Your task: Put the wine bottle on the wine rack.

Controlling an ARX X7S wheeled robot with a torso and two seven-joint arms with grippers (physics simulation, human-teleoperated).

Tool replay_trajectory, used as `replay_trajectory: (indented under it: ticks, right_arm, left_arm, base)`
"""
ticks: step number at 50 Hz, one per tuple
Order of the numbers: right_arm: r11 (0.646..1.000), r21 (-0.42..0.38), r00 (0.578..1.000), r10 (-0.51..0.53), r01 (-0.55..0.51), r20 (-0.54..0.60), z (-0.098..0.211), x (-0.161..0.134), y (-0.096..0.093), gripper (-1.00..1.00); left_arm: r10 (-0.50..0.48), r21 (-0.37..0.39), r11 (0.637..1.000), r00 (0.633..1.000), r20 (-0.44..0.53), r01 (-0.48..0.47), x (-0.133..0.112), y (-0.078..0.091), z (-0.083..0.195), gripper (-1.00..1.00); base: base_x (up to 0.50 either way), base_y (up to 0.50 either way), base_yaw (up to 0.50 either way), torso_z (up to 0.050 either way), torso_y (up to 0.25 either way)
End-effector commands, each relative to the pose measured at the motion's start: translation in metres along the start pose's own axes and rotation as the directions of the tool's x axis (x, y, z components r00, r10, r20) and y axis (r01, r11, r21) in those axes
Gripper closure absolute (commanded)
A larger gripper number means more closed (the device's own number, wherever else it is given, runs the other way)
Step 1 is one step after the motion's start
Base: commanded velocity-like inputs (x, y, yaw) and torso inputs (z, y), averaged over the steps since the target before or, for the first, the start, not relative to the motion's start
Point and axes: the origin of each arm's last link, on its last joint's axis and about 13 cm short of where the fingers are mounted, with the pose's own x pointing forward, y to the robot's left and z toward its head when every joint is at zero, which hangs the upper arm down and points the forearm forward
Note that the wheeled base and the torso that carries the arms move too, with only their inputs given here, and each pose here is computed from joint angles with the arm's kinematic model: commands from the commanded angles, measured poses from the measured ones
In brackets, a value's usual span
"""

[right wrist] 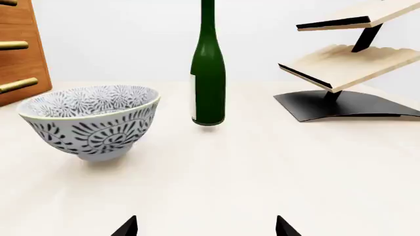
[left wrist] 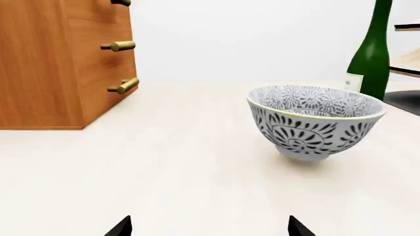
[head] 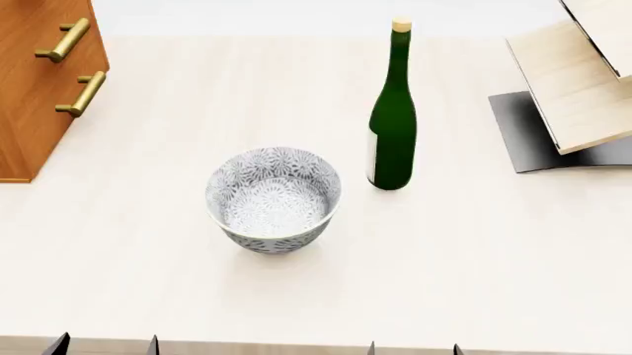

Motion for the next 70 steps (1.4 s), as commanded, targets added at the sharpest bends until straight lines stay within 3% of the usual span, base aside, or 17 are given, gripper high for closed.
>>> replay_trajectory:
  ticks: [1,5,7,16,31,39,47,50,60,70]
  right_arm:
    - [1.0,0.0,1.0,0.0,0.0,0.0,0.0,0.0,0.0,-1.0]
    - [1.0,-0.004,1.0,0.006,-0.006,0.001,0.002,-0.001,0.001,-1.0]
    - [0.999,0.045,1.0,0.027,-0.026,-0.016,0.003,-0.002,0.002,-1.0]
    - [0.999,0.018,0.999,0.029,-0.03,0.031,0.015,-0.007,0.003,-1.0]
    - [0.997,0.05,0.973,0.043,-0.055,0.226,0.061,-0.025,0.002,-1.0]
    - [0.997,0.064,0.912,0.016,-0.046,0.409,0.086,-0.039,0.003,-1.0]
    - [0.997,0.073,0.855,-0.024,-0.016,0.518,0.107,-0.053,0.002,-1.0]
    - [0.996,0.088,0.815,-0.049,-0.003,0.577,0.117,-0.059,0.0,-1.0]
    - [0.996,0.085,0.743,-0.045,-0.016,0.668,0.129,-0.072,0.001,-1.0]
    - [0.994,0.102,0.714,-0.052,-0.027,0.698,0.133,-0.076,0.0,-1.0]
  left_arm:
    - [0.0,0.0,1.0,1.0,0.0,0.0,0.0,0.0,0.001,-1.0]
    - [-0.001,0.002,1.0,1.0,0.003,0.001,0.0,0.0,0.001,-1.0]
    - [-0.001,0.007,1.0,1.0,0.004,0.001,0.0,-0.001,0.0,-1.0]
    - [-0.004,0.012,1.0,1.0,0.022,0.004,-0.003,-0.002,0.007,-1.0]
    - [-0.007,0.027,1.0,0.987,0.163,0.003,-0.019,-0.004,0.043,-1.0]
    - [-0.022,0.045,0.999,0.939,0.342,0.008,-0.032,-0.005,0.063,-1.0]
    - [-0.017,0.04,0.999,0.904,0.428,0.0,-0.043,-0.004,0.078,-1.0]
    - [-0.007,0.026,1.0,0.894,0.447,-0.006,-0.046,-0.004,0.083,-1.0]
    - [-0.013,0.033,0.999,0.848,0.53,-0.005,-0.057,-0.005,0.096,-1.0]
    - [-0.008,0.036,0.999,0.796,0.605,-0.018,-0.066,-0.005,0.104,-1.0]
  base:
    - [0.0,0.0,0.0,0.0,0.0]
    - [0.0,0.0,0.0,0.0,0.0]
    - [0.0,0.0,0.0,0.0,0.0]
    - [0.0,0.0,0.0,0.0,0.0]
    - [0.0,0.0,0.0,0.0,0.0]
    - [0.0,0.0,0.0,0.0,0.0]
    - [0.0,0.0,0.0,0.0,0.0]
    - [0.0,0.0,0.0,0.0,0.0]
    - [0.0,0.0,0.0,0.0,0.0]
    - [0.0,0.0,0.0,0.0,0.0]
